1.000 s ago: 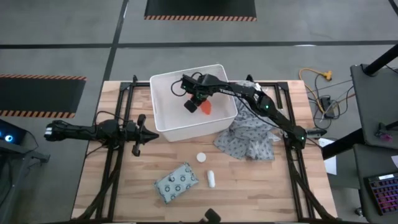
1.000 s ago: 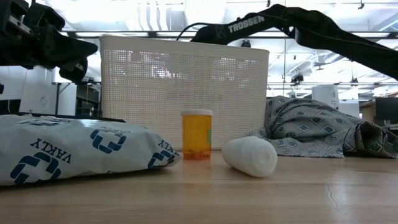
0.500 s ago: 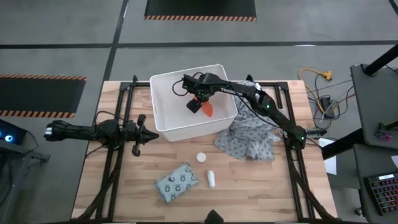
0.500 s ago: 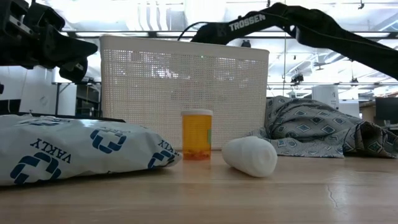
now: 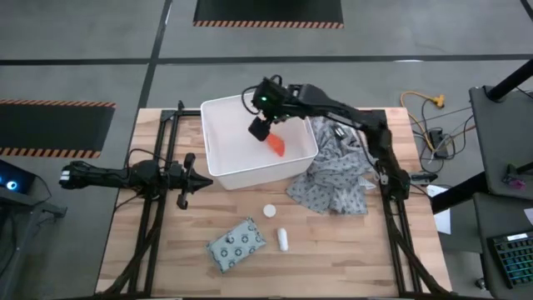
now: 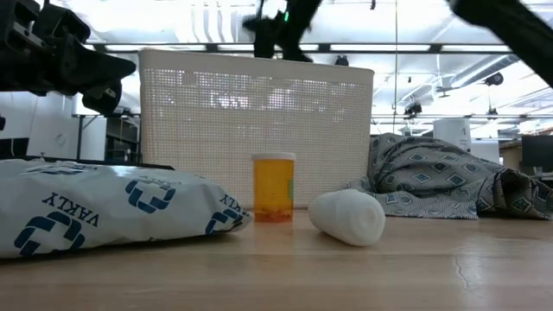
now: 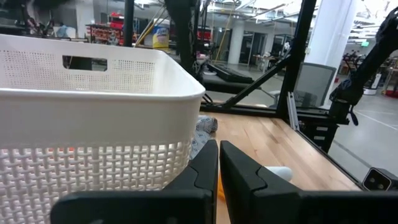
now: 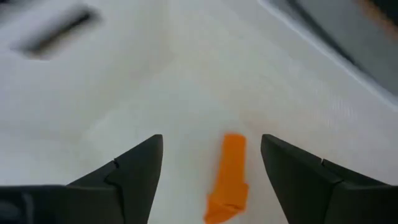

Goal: Pick & place medical supplies in basket/bin
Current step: Put the white medicine bottle into the white bin

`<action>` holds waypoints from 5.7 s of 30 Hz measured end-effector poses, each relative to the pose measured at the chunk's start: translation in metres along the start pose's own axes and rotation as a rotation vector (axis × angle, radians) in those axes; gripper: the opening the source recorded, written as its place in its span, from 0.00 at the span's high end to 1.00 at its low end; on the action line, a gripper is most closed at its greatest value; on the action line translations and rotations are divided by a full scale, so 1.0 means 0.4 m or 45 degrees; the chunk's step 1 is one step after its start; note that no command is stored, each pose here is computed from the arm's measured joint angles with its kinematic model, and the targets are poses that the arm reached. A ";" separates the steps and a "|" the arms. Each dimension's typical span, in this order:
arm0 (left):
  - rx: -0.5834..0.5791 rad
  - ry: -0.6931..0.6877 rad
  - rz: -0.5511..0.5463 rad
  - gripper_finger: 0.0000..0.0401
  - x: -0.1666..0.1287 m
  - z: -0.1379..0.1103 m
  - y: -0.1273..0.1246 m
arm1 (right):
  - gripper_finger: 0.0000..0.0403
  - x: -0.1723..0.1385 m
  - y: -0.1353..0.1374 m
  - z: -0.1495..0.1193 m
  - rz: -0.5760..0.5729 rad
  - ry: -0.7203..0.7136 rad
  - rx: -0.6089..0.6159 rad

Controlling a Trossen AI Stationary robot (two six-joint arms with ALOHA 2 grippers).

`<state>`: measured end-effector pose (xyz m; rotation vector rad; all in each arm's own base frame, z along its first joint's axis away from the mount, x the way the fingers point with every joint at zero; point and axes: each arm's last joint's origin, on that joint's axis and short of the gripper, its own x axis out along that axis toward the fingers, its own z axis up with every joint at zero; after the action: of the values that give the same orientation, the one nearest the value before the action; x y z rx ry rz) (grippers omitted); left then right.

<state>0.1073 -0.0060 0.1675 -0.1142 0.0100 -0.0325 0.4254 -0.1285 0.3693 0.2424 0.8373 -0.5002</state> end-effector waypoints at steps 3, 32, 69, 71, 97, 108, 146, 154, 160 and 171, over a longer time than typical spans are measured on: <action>0.000 0.000 -0.001 1.00 0.000 0.000 0.000 | 0.37 -0.102 0.058 -0.003 0.077 -0.096 -0.150; 0.000 0.001 -0.003 1.00 0.000 0.000 0.000 | 0.42 -0.063 0.405 -0.434 0.528 0.027 -0.490; 0.000 0.001 -0.001 1.00 0.000 0.000 0.000 | 0.21 0.128 0.339 -0.640 0.537 -0.276 -0.527; 0.000 0.000 -0.001 1.00 0.000 0.000 0.000 | 0.21 0.131 0.336 -0.644 0.531 -0.277 -0.553; 0.000 -0.001 0.033 1.00 0.000 0.000 0.002 | 0.21 0.194 0.344 -0.683 0.502 -0.329 -0.608; 0.002 0.022 0.038 1.00 0.003 -0.004 0.002 | 0.24 0.202 0.350 -0.688 0.531 -0.263 -0.549; 0.002 0.022 0.039 1.00 0.003 -0.004 0.002 | 0.52 0.225 0.381 -0.665 0.550 -0.199 -0.366; 0.002 0.022 0.040 1.00 0.003 -0.004 0.002 | 0.53 0.115 0.411 -0.503 0.558 -0.339 -0.473; 0.002 0.022 0.039 1.00 0.003 -0.004 0.002 | 0.53 0.035 0.388 -0.374 0.448 -0.254 -0.694; 0.001 0.025 0.039 1.00 0.004 -0.004 0.002 | 0.53 -0.025 0.317 -0.254 0.416 -0.239 -0.746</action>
<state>0.1088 -0.0053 0.1657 -0.1126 0.0310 -0.0027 0.4190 0.0239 0.3123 -0.2051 0.7094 0.0396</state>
